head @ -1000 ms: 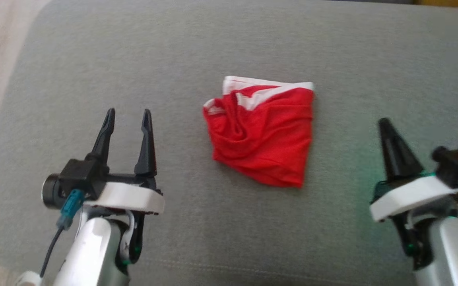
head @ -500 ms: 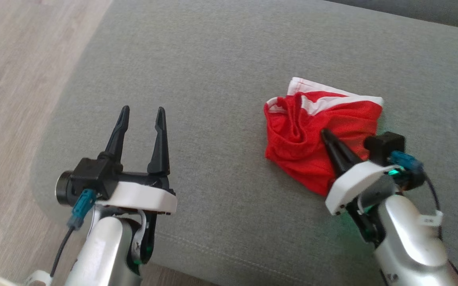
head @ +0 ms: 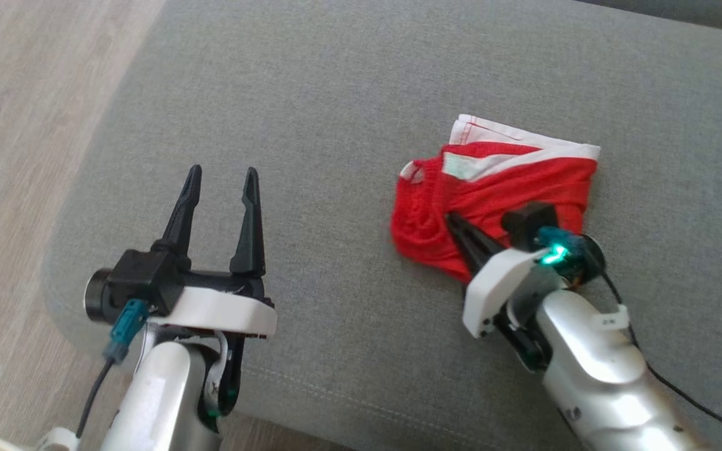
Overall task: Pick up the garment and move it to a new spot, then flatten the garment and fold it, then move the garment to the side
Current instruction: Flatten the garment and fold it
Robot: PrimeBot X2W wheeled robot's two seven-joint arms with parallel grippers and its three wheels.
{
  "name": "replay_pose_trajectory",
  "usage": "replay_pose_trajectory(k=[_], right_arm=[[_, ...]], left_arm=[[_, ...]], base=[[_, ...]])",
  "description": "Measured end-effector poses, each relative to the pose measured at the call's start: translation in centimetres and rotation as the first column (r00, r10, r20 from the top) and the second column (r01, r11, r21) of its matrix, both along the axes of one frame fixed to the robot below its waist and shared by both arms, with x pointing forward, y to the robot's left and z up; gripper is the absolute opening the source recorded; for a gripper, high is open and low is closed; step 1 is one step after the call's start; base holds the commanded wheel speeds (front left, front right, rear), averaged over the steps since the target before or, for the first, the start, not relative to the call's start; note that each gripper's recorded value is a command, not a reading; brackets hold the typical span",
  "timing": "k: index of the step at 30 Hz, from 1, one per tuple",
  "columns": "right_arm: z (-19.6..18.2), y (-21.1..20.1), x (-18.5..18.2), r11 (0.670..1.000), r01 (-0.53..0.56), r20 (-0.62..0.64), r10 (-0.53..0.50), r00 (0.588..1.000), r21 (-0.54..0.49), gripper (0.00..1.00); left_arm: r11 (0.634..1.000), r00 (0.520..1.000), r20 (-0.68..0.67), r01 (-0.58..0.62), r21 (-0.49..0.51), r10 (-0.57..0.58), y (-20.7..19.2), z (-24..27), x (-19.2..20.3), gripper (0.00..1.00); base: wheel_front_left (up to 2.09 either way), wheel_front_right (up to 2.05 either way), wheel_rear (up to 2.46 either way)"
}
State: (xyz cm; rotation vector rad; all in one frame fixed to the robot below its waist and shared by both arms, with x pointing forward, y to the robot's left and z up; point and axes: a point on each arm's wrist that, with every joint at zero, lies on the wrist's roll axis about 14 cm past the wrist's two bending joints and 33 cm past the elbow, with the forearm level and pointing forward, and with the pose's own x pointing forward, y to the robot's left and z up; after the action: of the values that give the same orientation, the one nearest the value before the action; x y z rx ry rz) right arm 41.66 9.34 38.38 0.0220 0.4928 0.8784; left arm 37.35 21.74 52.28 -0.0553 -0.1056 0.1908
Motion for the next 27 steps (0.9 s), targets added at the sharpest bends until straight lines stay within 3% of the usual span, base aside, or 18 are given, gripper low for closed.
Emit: replay_pose_trajectory(k=[12,13,14,16,22,27], right_arm=[[1.6,0.9,-0.3,0.997,-0.067,0.106,0.063,0.992,0.029,0.0],[2.0,0.7,-0.2,0.997,-0.055,0.114,0.049,0.992,0.049,0.05],[2.5,0.5,0.0,0.997,-0.04,0.123,0.032,0.992,0.068,0.27],[3.7,-0.3,0.8,0.994,0.0,0.147,-0.015,0.989,0.105,1.0],[7.1,-4.1,3.6,0.97,0.142,0.211,-0.183,0.96,0.197,1.0],[8.8,-11.1,5.2,0.917,0.321,0.253,-0.377,0.891,0.236,1.0]], left_arm=[[0.998,0.998,-0.005,0.06,-0.001,-0.06,-1.7,-0.5,1.3,1.0],[0.997,0.997,-0.005,0.072,0.0,-0.072,-2.1,-0.5,1.5,1.0],[0.997,0.997,-0.003,0.083,0.001,-0.083,-2.4,-0.5,1.6,1.0],[0.995,0.995,0.003,0.102,-0.003,-0.102,-2.9,-0.4,2.0,1.0],[0.991,0.991,0.019,0.133,0.0,-0.133,-3.9,0.0,2.7,1.0],[0.985,0.985,0.031,0.172,-0.003,-0.172,-5.1,0.2,3.4,1.0]], base=[[0.0,0.0,0.0],[0.0,0.0,0.0],[0.0,0.0,0.0],[0.0,0.0,0.0],[0.0,0.0,0.0],[0.0,0.0,0.0]])
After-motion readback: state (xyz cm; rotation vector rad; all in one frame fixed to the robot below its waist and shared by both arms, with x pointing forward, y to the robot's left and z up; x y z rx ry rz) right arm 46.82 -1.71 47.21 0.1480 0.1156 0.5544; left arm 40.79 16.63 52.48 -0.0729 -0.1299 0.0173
